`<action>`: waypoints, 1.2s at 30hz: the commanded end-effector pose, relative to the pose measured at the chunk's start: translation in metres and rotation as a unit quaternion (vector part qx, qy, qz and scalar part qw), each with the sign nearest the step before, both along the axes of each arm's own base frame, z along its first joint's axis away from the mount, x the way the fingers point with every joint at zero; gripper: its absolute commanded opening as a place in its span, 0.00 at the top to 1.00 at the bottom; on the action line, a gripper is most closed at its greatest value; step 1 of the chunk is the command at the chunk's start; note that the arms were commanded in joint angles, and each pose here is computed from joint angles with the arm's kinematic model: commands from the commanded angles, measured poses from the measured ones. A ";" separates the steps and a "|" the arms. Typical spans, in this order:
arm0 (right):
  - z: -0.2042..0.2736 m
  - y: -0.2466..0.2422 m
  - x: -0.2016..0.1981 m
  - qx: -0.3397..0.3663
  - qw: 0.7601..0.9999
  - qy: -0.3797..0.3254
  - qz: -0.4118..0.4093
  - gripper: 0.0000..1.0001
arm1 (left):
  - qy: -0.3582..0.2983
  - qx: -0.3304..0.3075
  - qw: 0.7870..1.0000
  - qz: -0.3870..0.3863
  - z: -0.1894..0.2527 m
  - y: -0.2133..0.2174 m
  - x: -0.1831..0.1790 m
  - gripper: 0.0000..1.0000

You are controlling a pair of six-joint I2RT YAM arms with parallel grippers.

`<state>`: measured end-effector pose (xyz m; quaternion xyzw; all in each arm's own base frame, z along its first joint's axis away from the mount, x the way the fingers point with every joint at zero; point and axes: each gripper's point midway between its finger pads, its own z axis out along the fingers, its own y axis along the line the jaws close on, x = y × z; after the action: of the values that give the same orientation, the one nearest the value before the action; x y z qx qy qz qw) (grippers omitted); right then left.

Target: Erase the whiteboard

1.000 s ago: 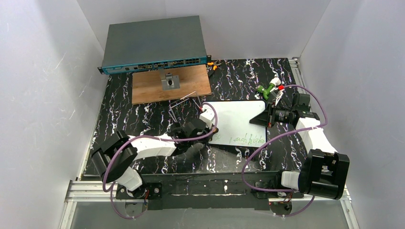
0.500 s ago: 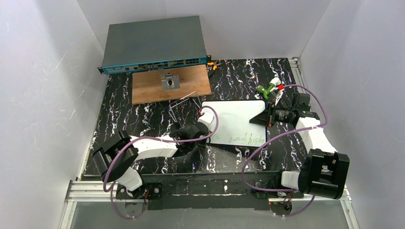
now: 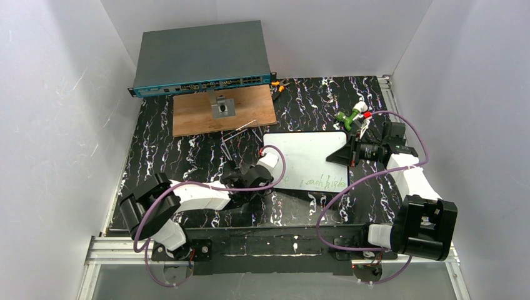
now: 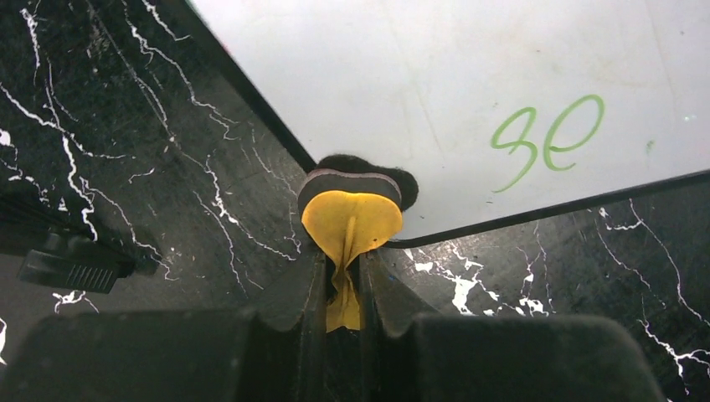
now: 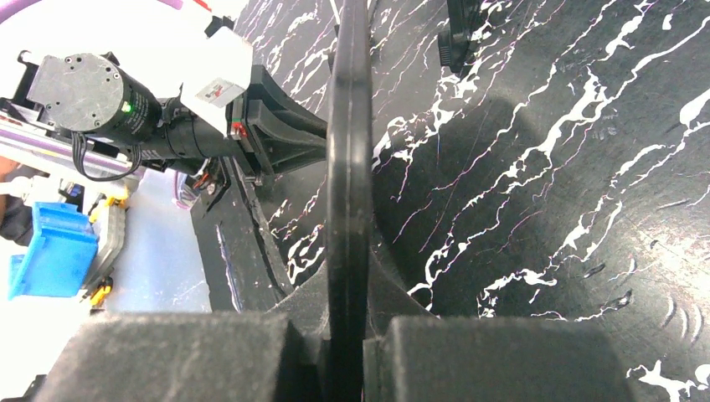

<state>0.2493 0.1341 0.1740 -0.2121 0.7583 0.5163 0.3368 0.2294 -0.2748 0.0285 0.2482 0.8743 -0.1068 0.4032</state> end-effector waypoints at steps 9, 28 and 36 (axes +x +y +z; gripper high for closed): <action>0.017 0.016 -0.018 0.068 0.996 0.048 0.041 0.99 | 0.117 -0.066 0.972 -0.193 -0.021 -0.045 -0.073 1.00; 0.006 0.011 -0.008 0.060 0.995 0.077 0.010 0.99 | 0.052 -0.257 0.963 0.056 0.042 0.023 -0.005 1.00; 0.004 0.010 -0.006 0.058 0.995 0.085 0.002 0.99 | 0.050 -0.255 0.965 0.046 0.028 0.010 0.006 1.00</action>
<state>0.2473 0.1408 0.1617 -0.1474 0.7731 0.5469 0.2854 0.2236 -0.2553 0.0535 0.0959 0.8574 -0.3114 0.3983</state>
